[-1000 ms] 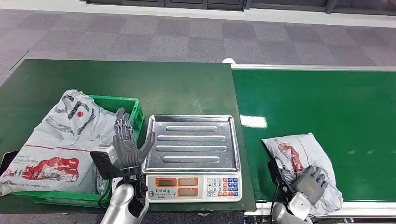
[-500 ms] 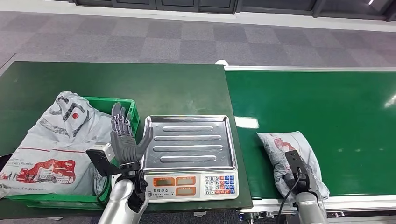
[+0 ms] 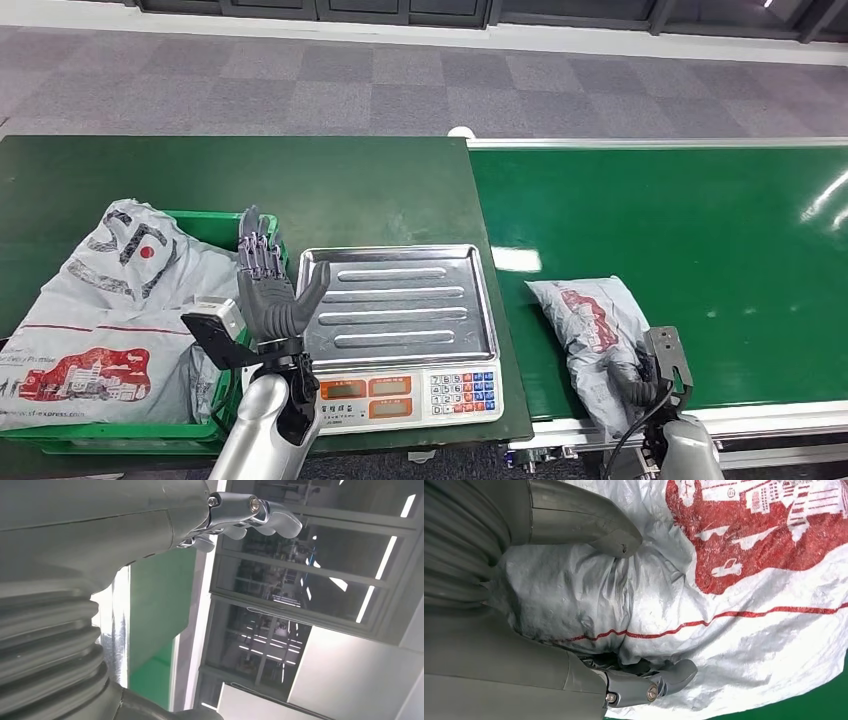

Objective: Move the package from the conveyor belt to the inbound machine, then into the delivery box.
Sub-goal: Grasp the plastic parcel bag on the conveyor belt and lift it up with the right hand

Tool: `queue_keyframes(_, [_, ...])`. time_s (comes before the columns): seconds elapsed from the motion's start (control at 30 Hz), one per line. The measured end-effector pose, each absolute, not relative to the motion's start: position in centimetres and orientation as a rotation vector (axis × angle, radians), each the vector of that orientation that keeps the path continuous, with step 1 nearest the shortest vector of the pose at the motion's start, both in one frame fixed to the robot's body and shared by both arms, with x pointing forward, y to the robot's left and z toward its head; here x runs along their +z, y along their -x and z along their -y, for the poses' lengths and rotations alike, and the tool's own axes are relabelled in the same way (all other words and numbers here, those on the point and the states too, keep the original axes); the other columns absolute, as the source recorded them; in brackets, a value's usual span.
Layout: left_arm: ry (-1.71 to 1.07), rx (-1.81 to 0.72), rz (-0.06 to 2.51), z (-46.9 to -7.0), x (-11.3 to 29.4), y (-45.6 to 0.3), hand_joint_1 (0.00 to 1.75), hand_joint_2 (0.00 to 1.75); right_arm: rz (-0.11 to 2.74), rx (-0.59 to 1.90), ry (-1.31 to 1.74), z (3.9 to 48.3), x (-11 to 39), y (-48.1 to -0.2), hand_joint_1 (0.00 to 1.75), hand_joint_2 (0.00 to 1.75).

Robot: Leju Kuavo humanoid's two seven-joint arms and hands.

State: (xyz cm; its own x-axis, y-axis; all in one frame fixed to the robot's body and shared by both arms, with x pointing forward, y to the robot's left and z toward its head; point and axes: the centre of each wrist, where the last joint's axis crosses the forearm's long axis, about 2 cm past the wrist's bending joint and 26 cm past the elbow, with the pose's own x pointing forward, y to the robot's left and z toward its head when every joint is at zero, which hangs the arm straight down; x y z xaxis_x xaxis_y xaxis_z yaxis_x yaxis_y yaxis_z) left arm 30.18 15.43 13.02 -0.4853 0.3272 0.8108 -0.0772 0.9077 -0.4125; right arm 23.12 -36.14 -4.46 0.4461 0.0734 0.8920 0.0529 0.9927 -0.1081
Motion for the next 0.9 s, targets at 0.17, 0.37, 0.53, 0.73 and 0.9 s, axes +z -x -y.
queue_keyframes(0.17, [0.183, 0.485, 2.028, -15.3, 13.1, -30.2, 0.00, 1.75, 1.104, 0.052, 0.256, 36.2, -4.5, -23.1, 1.75, 1.75])
queue_keyframes(0.37, [0.151, 0.462, 1.993, -15.5, 13.0, -30.1, 0.00, 1.75, 1.022, 0.205, 0.815, 33.5, -3.9, -23.0, 1.75, 1.75])
queue_keyframes(0.53, [0.125, 0.438, 1.948, -15.9, 11.5, -29.0, 0.00, 1.75, 1.045, 0.313, 0.906, 31.1, -2.4, -23.0, 1.75, 1.75])
queue_keyframes(0.73, [0.120, 0.429, 1.924, -16.0, 10.7, -28.4, 0.00, 1.75, 1.052, 0.519, 1.050, 29.1, 0.0, -23.5, 1.75, 1.75])
queue_keyframes(0.9, [0.122, 0.425, 1.916, -15.9, 10.5, -28.3, 0.00, 1.75, 1.088, 0.574, 1.079, 28.5, 0.7, -23.8, 1.75, 1.75])
